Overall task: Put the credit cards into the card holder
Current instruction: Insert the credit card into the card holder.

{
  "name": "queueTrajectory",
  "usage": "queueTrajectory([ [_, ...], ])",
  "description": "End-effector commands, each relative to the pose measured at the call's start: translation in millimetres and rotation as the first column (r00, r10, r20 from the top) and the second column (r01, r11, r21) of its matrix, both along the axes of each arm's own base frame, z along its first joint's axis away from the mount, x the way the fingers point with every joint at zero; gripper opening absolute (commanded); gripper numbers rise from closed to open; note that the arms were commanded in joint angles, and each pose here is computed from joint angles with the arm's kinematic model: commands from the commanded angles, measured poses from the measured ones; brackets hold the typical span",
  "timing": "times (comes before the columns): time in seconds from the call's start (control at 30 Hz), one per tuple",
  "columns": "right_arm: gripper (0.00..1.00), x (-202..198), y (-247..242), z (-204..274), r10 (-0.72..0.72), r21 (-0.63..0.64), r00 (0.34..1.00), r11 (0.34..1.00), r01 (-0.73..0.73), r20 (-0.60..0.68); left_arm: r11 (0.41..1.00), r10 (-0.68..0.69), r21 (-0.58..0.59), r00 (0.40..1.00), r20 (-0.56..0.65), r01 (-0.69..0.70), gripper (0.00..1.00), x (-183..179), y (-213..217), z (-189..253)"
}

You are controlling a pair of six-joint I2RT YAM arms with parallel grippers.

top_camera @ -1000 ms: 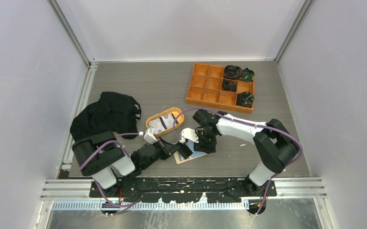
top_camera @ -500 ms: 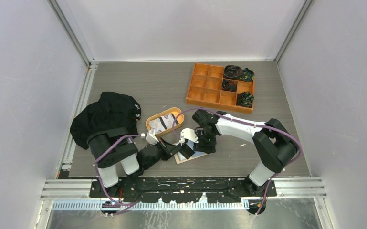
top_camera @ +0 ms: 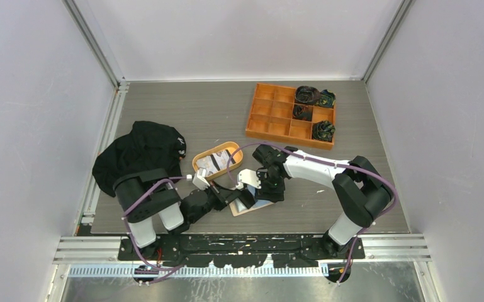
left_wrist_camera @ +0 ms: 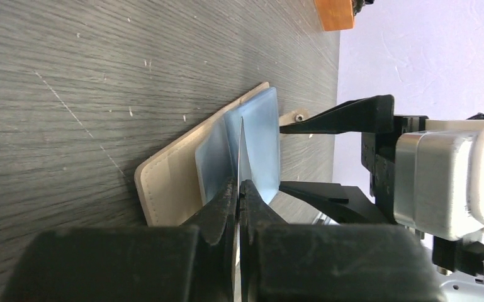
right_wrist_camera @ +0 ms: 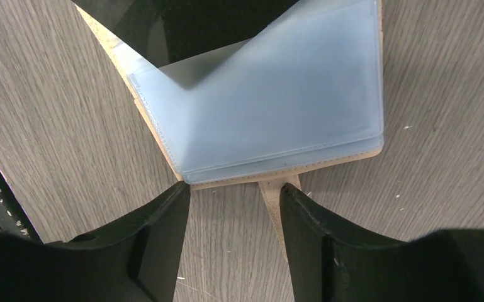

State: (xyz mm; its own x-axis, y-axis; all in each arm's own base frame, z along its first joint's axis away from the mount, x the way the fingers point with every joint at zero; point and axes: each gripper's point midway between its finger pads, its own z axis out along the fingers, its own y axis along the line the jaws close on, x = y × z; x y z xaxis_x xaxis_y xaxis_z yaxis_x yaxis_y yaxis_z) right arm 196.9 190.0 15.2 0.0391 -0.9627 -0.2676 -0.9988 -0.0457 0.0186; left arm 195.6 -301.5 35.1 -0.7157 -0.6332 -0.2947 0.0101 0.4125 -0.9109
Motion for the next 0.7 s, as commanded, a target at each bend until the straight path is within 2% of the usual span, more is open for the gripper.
queueTrajectory([
  [0.0, 0.60, 6, 9, 2, 0.001, 0.019, 1.000, 1.000, -0.001, 0.015, 0.998, -0.008, 0.062, 1.000, 0.014, 0.007, 0.00, 1, 1, -2],
  [0.37, 0.60, 6, 10, 2, 0.001, 0.020, 1.000, 1.000, -0.001, 0.019, 0.996, -0.025, 0.079, 0.996, -0.083, 0.032, 0.00, -2, -10, -14],
  [0.5, 0.60, 7, 10, 2, 0.000, 0.018, 1.000, 1.000, 0.000, 0.022, 0.990, -0.027, 0.132, 0.987, -0.156, 0.048, 0.00, -4, -14, -25],
  [0.67, 0.60, 8, 9, 0, -0.004, 0.010, 1.000, 1.000, 0.004, 0.026, 0.987, -0.017, 0.156, 0.983, -0.181, 0.045, 0.00, -5, -12, -24],
])
